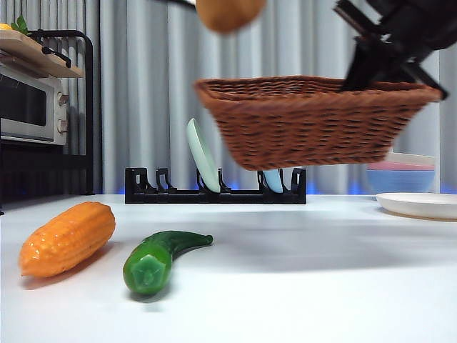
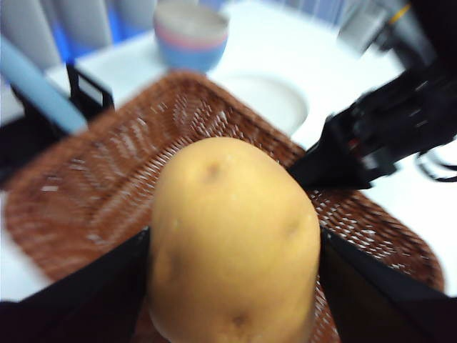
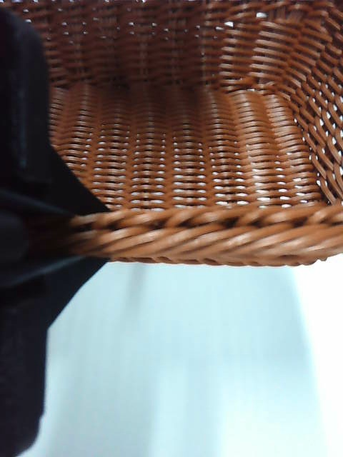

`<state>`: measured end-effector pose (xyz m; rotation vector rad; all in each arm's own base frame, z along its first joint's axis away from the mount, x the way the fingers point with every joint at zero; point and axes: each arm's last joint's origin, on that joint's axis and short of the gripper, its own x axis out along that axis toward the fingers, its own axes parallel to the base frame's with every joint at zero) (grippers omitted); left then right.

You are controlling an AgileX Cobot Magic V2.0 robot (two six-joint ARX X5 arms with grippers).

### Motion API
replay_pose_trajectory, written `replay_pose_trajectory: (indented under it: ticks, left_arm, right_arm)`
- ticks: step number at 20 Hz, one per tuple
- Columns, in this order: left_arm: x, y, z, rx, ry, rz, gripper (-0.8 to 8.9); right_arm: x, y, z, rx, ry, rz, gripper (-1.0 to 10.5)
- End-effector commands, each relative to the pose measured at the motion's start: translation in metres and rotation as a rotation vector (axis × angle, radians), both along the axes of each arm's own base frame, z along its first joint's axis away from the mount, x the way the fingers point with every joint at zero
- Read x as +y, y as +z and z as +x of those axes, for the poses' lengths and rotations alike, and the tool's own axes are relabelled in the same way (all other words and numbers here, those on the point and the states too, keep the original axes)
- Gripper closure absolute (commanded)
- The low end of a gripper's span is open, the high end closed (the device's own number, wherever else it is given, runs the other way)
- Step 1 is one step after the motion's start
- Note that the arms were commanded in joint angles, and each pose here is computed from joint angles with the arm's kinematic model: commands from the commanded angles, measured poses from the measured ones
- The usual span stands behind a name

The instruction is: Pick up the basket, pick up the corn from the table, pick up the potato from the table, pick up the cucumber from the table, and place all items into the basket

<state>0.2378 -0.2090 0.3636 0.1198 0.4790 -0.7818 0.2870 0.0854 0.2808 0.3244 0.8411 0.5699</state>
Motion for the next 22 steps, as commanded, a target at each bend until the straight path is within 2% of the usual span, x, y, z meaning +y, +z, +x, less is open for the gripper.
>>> replay_pose_trajectory:
  ticks: [1, 3, 6, 7, 9, 10, 16, 19, 22]
  left_arm:
    - [-0.017, -0.016, 0.005, 0.010, 0.028, 0.022, 8.22]
    - [-0.025, -0.031, 0.013, 0.030, 0.060, 0.069, 8.22]
    - [-0.033, -0.050, 0.021, 0.077, 0.071, 0.127, 7.94]
    - [-0.033, -0.052, 0.021, 0.087, 0.071, 0.137, 6.73]
    - [-0.034, -0.052, 0.020, 0.086, 0.066, 0.137, 2.38]
    - [-0.035, -0.052, 0.020, 0.084, 0.063, 0.136, 1.86]
    - [-0.035, -0.046, 0.014, 0.088, 0.051, 0.121, 1.87]
    - [-0.022, -0.012, -0.003, 0.111, 0.030, 0.124, 1.88]
    - [0.004, 0.041, -0.036, 0.099, 0.016, 0.114, 1.88]
  right_arm:
    - [0.017, 0.004, 0.000, -0.011, 0.028, 0.050, 9.6]
    - [0.029, 0.005, -0.004, -0.026, 0.068, 0.056, 9.6]
    - [0.034, 0.005, -0.005, -0.018, 0.071, 0.070, 9.6]
    - [0.034, 0.005, -0.005, -0.015, 0.070, 0.069, 9.6]
    - [0.033, 0.005, -0.005, -0.013, 0.069, 0.069, 9.6]
    - [0.033, 0.005, -0.005, -0.013, 0.068, 0.070, 9.6]
    - [0.033, 0.005, -0.005, -0.012, 0.067, 0.069, 9.6]
    - [0.026, 0.005, -0.002, -0.016, 0.043, 0.065, 9.6]
    - [0.012, 0.005, 0.003, -0.022, -0.004, 0.061, 9.6]
